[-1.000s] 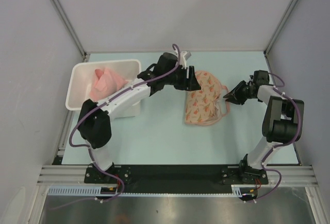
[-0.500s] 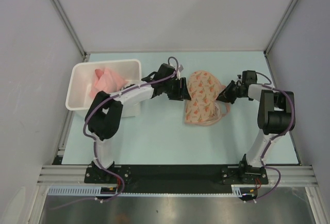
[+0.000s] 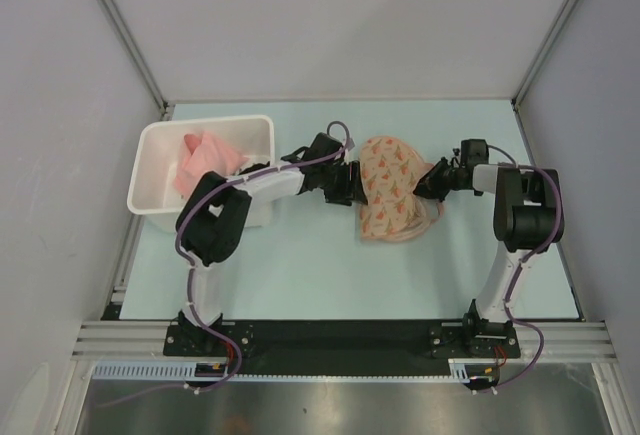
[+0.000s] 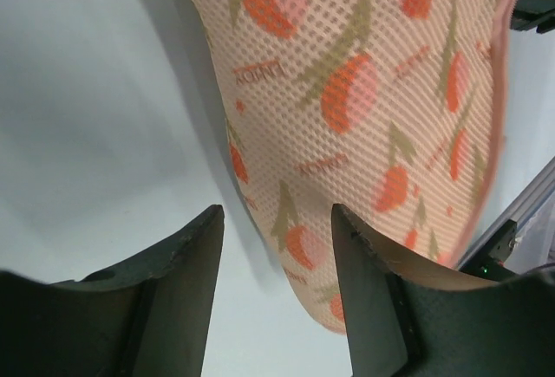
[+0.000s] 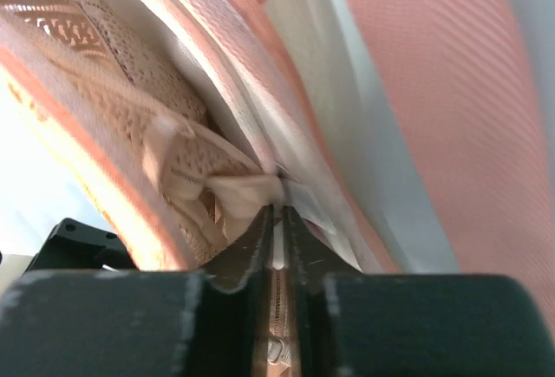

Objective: Place the bra in the laundry bag and zip it closed

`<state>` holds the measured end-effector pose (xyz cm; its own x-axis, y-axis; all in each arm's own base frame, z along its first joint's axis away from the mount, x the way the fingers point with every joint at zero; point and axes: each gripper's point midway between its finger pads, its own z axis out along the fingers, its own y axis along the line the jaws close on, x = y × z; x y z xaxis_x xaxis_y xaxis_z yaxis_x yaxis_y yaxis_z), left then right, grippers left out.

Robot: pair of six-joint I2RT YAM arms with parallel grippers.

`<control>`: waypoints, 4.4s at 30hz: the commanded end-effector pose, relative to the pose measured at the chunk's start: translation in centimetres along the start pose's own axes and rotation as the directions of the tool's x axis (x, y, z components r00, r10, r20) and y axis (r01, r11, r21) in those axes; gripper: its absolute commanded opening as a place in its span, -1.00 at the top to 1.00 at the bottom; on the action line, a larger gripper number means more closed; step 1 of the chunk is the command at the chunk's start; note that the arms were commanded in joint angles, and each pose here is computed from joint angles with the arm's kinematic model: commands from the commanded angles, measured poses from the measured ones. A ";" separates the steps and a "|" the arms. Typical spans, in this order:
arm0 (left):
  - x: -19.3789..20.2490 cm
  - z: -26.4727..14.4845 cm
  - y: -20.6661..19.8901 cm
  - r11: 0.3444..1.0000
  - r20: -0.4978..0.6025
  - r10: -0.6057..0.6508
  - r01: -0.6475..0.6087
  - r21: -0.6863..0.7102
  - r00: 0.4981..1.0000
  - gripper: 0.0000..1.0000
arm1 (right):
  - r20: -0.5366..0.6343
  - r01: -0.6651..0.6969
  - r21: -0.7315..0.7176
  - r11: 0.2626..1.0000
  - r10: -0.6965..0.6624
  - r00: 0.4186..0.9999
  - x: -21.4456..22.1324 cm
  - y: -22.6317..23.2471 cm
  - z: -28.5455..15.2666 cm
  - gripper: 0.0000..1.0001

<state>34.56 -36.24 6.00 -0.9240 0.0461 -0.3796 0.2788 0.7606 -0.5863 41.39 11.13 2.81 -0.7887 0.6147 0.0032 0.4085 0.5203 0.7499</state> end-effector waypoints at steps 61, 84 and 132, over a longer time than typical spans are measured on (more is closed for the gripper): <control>2.0 -9.6 -5.4 0.990 0.038 0.084 -0.088 0.109 0.996 -0.22 | 0.039 0.271 0.347 0.898 -0.302 0.952 -3.9 -2.2 -7.6 1.00; -1.5 -9.5 -4.3 0.993 0.133 0.050 -0.064 0.100 0.990 -0.24 | -0.015 0.499 0.411 0.763 -0.542 0.840 -11.4 3.9 0.1 0.55; 2.8 -15.5 -4.1 0.981 0.186 0.108 -0.135 0.137 0.977 -0.32 | -0.100 0.301 0.153 0.941 -0.288 0.952 -5.1 9.5 9.0 -0.08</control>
<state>26.53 -29.87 16.32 -0.8643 0.0060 -0.5030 0.3874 0.6458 -0.6579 58.80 14.00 3.76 -0.8026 0.5327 -0.2685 0.3034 0.7520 0.5851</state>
